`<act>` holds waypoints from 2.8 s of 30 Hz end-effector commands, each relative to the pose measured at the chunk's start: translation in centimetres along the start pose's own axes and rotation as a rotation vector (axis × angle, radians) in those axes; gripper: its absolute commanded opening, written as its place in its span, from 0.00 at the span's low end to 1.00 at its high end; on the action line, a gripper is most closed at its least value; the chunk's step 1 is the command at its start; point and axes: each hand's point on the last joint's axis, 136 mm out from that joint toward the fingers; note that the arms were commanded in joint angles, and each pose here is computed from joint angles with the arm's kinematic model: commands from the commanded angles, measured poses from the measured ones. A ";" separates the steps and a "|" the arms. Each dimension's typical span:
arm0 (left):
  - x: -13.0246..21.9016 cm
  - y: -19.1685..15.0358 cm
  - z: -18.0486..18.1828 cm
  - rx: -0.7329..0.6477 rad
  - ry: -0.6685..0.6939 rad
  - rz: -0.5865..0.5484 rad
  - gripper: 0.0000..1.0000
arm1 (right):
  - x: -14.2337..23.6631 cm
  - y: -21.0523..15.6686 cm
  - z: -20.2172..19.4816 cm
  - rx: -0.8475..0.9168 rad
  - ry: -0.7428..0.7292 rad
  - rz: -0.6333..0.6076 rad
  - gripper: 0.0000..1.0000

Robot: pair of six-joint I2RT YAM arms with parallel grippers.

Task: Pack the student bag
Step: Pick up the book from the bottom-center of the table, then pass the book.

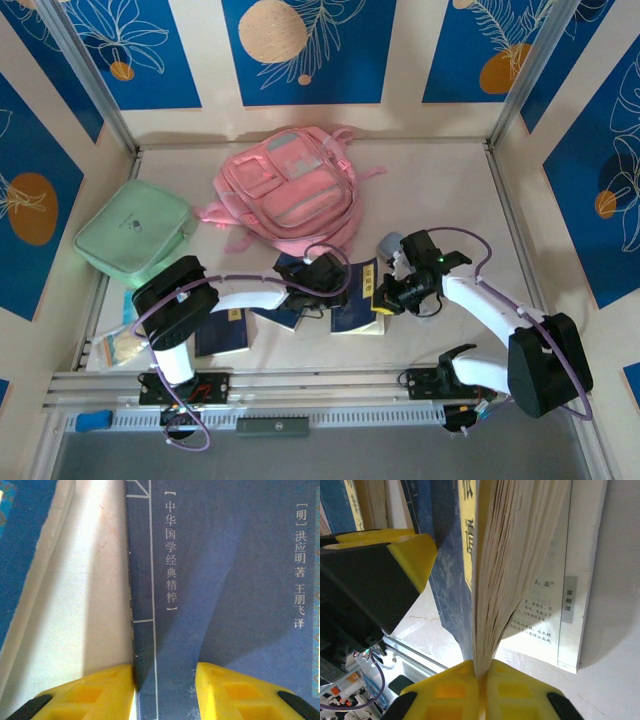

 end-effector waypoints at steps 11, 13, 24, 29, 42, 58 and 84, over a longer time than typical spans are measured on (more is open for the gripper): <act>10.1 4.7 -2.5 -0.049 -0.134 -0.159 0.58 | 6.1 0.2 6.3 0.077 0.226 -0.101 0.00; 12.3 5.8 -2.1 -0.039 -0.182 -0.188 0.62 | 7.6 0.4 7.9 0.107 0.263 -0.127 0.00; 21.6 11.5 -2.5 0.006 -0.573 -0.289 0.90 | 14.7 1.6 16.4 0.290 0.510 -0.228 0.00; 23.2 12.3 -4.8 0.027 -0.723 -0.302 0.96 | 16.6 1.9 19.5 0.368 0.610 -0.249 0.00; 24.6 12.3 -7.1 0.058 -0.812 -0.262 0.89 | 16.8 2.0 23.6 0.524 0.725 -0.247 0.00; 26.6 12.1 -8.1 0.047 -0.868 -0.287 0.18 | 12.8 3.2 20.3 0.505 0.621 -0.173 0.00; 26.9 14.3 -11.4 0.042 -0.862 -0.361 0.00 | 15.6 3.0 21.9 0.406 0.798 -0.065 0.76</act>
Point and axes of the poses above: each hand's point on the last joint's axis, 136 mm out from that joint toward the fingers, its own x axis back along the fingers, its own z axis along the line the jaws close on, y = z × x, and after that the axes turned 2 degrees about x, right-handed
